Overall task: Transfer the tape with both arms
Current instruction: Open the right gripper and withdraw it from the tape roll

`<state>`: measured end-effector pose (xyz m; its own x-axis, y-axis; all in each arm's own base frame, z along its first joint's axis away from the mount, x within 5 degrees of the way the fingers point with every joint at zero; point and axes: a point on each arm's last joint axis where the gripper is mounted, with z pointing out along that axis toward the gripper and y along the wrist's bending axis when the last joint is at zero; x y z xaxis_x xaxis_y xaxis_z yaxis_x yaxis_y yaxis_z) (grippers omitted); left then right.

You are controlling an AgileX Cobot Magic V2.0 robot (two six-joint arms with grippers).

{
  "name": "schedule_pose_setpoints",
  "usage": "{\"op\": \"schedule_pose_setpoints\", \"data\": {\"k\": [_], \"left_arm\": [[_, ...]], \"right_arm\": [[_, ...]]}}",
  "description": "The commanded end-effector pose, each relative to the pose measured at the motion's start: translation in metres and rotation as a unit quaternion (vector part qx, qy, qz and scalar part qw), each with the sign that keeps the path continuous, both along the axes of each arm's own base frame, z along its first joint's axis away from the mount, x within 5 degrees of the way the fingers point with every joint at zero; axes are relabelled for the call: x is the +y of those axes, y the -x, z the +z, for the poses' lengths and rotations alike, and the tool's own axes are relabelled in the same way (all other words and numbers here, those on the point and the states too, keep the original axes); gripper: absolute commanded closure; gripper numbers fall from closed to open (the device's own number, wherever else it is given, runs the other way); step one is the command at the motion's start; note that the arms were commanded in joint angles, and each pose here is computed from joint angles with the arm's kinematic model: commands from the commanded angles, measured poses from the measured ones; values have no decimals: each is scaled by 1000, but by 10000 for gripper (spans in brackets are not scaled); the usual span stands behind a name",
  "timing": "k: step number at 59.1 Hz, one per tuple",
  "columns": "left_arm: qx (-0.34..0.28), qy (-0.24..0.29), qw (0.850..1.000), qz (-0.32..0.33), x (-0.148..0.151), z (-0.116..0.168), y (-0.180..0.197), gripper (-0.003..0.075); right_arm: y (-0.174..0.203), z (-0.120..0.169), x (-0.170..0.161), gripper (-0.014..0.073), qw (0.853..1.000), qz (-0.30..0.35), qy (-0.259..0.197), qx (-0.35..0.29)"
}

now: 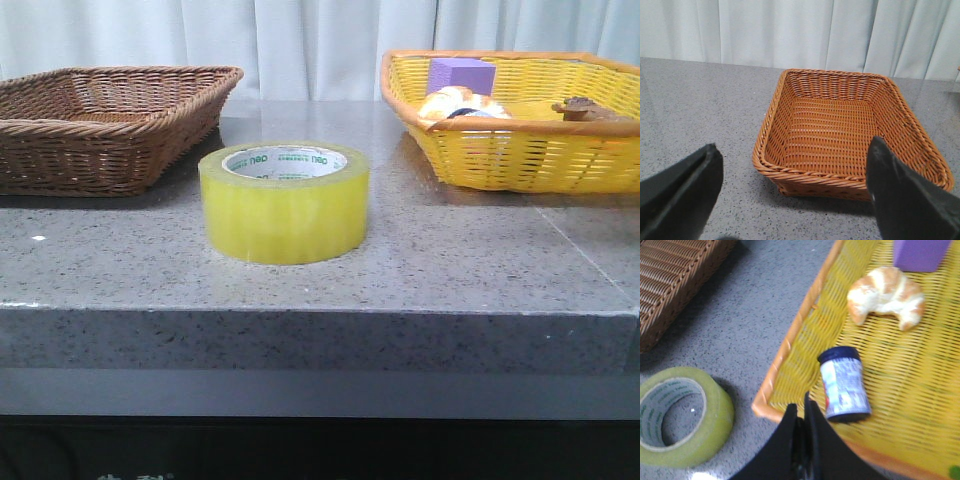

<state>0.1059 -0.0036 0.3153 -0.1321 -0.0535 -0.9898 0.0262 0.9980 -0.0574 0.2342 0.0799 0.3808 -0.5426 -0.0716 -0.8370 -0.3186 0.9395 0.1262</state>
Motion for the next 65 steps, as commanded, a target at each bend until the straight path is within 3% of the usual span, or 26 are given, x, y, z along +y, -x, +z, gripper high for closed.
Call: {"op": "schedule_pose_setpoints", "data": {"k": [1,14,25,35,41,51,65], "left_arm": [[-52,4,999,1,0,18,-2,155],[-46,4,999,1,0,17,-2,155],[-21,3,1000,1,0,13,-1,155],[46,-1,999,-8,-2,15,-5,155],[80,13,996,-42,-11,22,-10,155],[129,44,982,-132,-37,36,-22,155],[240,48,942,-231,-95,31,-61,155]], "right_arm": [[27,13,-12,622,996,-14,-21,-88],[87,-23,-32,622,987,-25,-33,-153],[132,-53,-48,622,971,-30,-27,-234],[150,-61,-54,622,954,-36,-40,-294],[150,-62,-54,622,953,-37,-41,-297],[150,-61,-55,622,953,-36,-39,-298],[150,-62,-55,622,953,-36,-37,-298]]}}
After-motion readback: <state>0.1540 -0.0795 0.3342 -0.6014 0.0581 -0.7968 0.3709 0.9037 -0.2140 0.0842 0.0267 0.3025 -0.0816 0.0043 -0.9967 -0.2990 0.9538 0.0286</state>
